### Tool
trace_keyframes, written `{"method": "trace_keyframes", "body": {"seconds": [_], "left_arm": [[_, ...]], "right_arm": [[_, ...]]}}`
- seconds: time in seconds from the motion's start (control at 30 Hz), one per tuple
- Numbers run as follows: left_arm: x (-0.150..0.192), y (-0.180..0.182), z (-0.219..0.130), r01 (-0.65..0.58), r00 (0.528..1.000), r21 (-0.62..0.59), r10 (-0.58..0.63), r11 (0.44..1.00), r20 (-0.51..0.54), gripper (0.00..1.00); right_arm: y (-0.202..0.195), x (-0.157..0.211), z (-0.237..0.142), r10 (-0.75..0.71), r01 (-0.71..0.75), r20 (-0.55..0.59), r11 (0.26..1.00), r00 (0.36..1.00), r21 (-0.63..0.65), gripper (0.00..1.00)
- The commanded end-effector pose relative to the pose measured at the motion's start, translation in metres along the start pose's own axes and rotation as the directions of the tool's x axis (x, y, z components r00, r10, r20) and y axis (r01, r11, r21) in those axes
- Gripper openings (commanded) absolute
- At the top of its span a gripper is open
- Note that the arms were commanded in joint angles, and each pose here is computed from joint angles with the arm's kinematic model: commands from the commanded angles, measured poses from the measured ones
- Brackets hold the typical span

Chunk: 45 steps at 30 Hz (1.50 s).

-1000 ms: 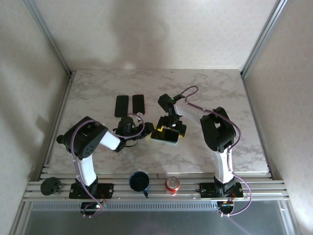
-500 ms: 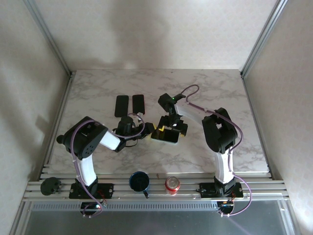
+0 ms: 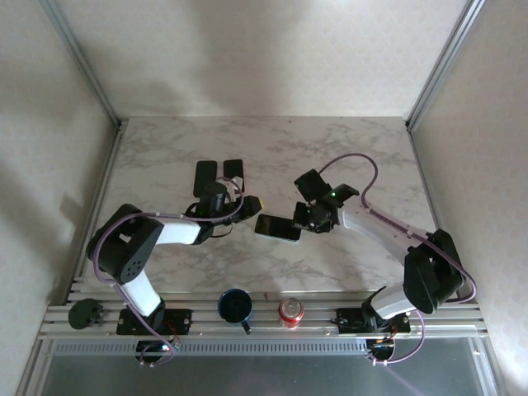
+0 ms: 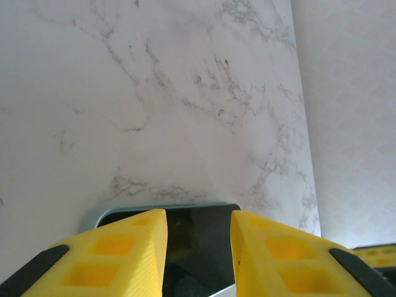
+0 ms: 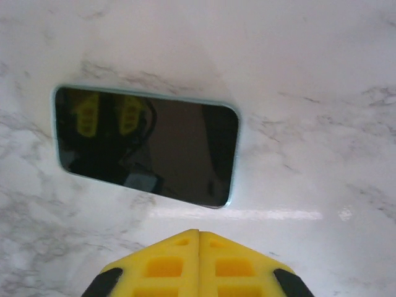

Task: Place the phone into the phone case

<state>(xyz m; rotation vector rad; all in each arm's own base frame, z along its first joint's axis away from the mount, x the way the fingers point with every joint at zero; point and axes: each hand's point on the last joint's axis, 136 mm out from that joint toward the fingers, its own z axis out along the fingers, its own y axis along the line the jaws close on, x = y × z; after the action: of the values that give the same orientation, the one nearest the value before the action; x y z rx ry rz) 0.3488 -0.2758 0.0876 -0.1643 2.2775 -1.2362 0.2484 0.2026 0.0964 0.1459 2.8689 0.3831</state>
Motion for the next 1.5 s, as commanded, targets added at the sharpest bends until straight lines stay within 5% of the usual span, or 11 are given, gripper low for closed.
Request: {"method": "trace_keyframes", "body": {"seconds": [0.0, 0.8, 1.47], "left_arm": [[0.004, 0.003, 0.003, -0.037, 0.999, -0.05, 0.035, 0.998, -0.027, 0.31], [0.025, 0.007, 0.033, -0.004, 0.996, -0.047, 0.0, 0.999, -0.092, 0.29], [0.027, 0.011, 0.04, 0.014, 0.995, -0.044, -0.018, 0.999, -0.096, 0.29]], "right_arm": [[-0.004, 0.005, 0.008, -0.015, 0.017, 0.037, 0.999, 0.999, -0.033, 0.0], [0.002, 0.016, 0.056, -0.03, 0.029, -0.021, 0.998, 0.999, -0.062, 0.0], [-0.006, 0.031, 0.057, -0.021, 0.019, -0.057, 0.999, 0.998, -0.044, 0.0]]}}
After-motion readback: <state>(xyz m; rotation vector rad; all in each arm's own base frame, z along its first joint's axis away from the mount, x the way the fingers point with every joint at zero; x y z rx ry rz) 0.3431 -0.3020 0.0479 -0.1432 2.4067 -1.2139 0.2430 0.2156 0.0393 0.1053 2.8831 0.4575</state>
